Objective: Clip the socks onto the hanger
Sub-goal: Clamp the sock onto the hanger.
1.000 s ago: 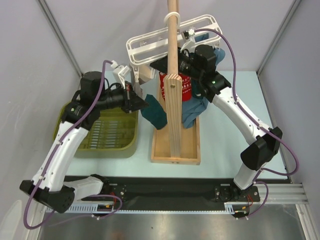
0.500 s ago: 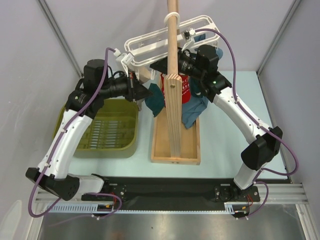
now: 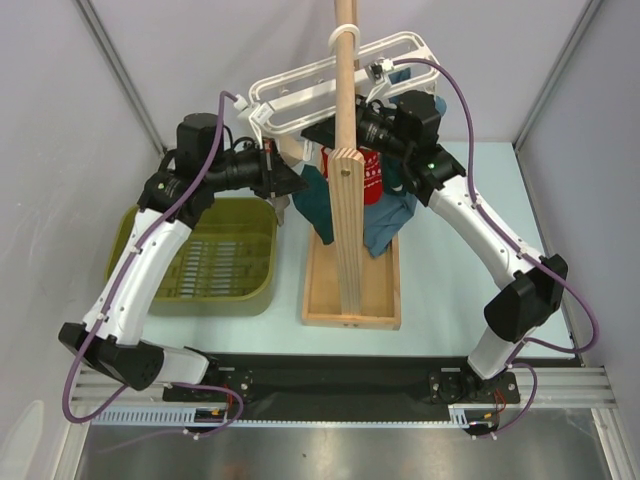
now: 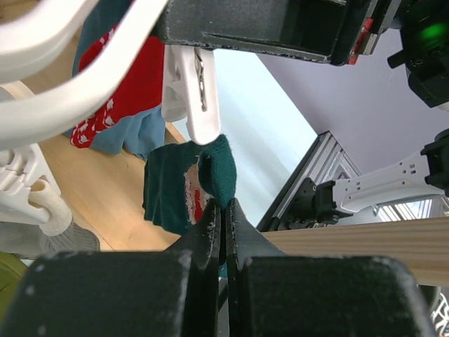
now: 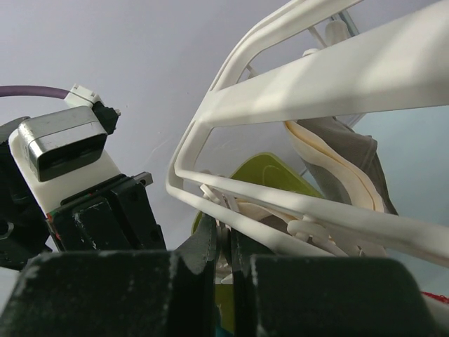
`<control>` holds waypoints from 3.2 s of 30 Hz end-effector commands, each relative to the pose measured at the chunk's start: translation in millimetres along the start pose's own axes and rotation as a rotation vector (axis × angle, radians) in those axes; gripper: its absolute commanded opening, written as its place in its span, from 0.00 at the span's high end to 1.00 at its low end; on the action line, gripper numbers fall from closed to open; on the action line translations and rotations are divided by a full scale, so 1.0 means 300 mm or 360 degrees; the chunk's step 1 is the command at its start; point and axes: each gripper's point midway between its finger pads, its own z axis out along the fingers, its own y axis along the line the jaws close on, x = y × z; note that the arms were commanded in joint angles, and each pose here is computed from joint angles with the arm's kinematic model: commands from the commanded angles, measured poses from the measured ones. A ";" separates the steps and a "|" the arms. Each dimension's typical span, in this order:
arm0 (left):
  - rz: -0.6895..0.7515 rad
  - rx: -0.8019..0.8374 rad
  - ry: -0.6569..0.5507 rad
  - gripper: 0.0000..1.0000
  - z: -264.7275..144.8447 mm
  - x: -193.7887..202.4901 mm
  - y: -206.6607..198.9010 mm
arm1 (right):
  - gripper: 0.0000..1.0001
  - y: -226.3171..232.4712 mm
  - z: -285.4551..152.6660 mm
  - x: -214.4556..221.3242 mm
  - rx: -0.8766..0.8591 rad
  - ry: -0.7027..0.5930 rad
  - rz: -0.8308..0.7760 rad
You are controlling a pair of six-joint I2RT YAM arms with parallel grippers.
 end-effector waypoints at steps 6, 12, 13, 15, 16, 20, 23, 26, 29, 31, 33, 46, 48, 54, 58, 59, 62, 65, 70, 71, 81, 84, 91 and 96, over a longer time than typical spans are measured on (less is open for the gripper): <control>0.0030 0.0033 -0.0069 1.00 -0.013 -0.060 -0.042 | 1.00 0.028 -0.029 0.083 -0.0041 0.0155 0.0110; 0.0011 0.0022 -0.0079 1.00 -0.013 -0.074 -0.034 | 1.00 0.033 -0.030 0.091 -0.0054 0.0165 0.0121; 0.0006 0.0027 -0.0071 1.00 -0.010 -0.071 -0.033 | 1.00 0.037 -0.032 0.088 -0.0057 0.0162 0.0118; 0.0005 0.0023 -0.0074 1.00 -0.009 -0.073 -0.032 | 1.00 0.035 -0.031 0.092 -0.0050 0.0166 0.0116; 0.0005 0.0023 -0.0075 1.00 -0.010 -0.075 -0.031 | 1.00 0.033 -0.033 0.093 -0.0052 0.0171 0.0120; -0.0004 -0.0002 -0.0087 1.00 -0.009 -0.084 -0.017 | 1.00 0.041 -0.037 0.098 -0.0063 0.0177 0.0123; -0.0011 -0.0023 -0.0098 1.00 -0.018 -0.088 -0.002 | 1.00 0.041 -0.043 0.106 -0.0061 0.0186 0.0131; -0.0012 -0.0032 -0.0118 1.00 -0.027 -0.098 0.004 | 1.00 0.035 -0.045 0.112 -0.0060 0.0190 0.0141; -0.0032 -0.0003 -0.0134 1.00 -0.029 -0.109 0.004 | 1.00 0.036 -0.045 0.116 -0.0064 0.0196 0.0156; -0.0046 0.0033 -0.0148 1.00 -0.025 -0.119 -0.006 | 1.00 0.032 -0.041 0.118 -0.0066 0.0201 0.0158; -0.0043 0.0076 -0.0162 1.00 -0.021 -0.127 -0.020 | 1.00 0.032 -0.039 0.118 -0.0068 0.0202 0.0158; -0.0072 0.0096 -0.0155 1.00 -0.008 -0.129 -0.018 | 0.99 0.033 -0.034 0.112 -0.0079 0.0205 0.0151; -0.0086 0.0077 -0.0158 1.00 -0.007 -0.132 -0.012 | 0.83 0.038 -0.036 0.113 -0.0086 0.0209 0.0152; -0.0143 0.0063 -0.0154 1.00 0.014 -0.151 0.002 | 0.61 0.042 -0.039 0.106 -0.0084 0.0198 0.0140; -0.0150 0.0065 -0.0158 1.00 0.020 -0.161 0.003 | 0.49 0.045 -0.043 0.101 -0.0082 0.0193 0.0134; -0.0156 0.0054 -0.0152 1.00 0.019 -0.161 0.005 | 0.44 0.042 -0.043 0.103 -0.0076 0.0195 0.0136; -0.0155 0.0013 -0.0139 0.86 0.016 -0.154 0.018 | 0.35 0.040 -0.051 0.093 -0.0052 0.0179 0.0117; -0.0156 -0.0058 -0.0147 0.65 -0.001 -0.145 0.038 | 0.25 0.025 -0.061 0.084 0.0002 0.0162 0.0107; -0.0135 -0.0114 -0.0182 0.30 -0.048 -0.138 0.045 | 0.13 -0.017 -0.092 0.101 0.0140 0.0193 0.0111; -0.0136 -0.0120 -0.0181 0.21 -0.055 -0.131 0.044 | 0.10 -0.018 -0.099 0.099 0.0158 0.0195 0.0082; -0.0056 -0.0290 -0.0318 0.00 -0.198 -0.121 0.024 | 0.00 -0.018 -0.222 0.127 0.0384 0.0254 0.0010; -0.0053 -0.0317 -0.0340 0.00 -0.229 -0.103 0.014 | 0.00 -0.017 -0.272 0.122 0.0455 0.0234 -0.0017; -0.0100 -0.0538 -0.0443 0.00 -0.333 -0.053 0.037 | 0.00 0.007 -0.394 0.163 0.0579 0.0249 0.0049; -0.0176 -0.0695 -0.0567 0.01 -0.394 0.021 0.088 | 0.01 -0.056 -0.546 0.237 0.0869 0.0180 0.0126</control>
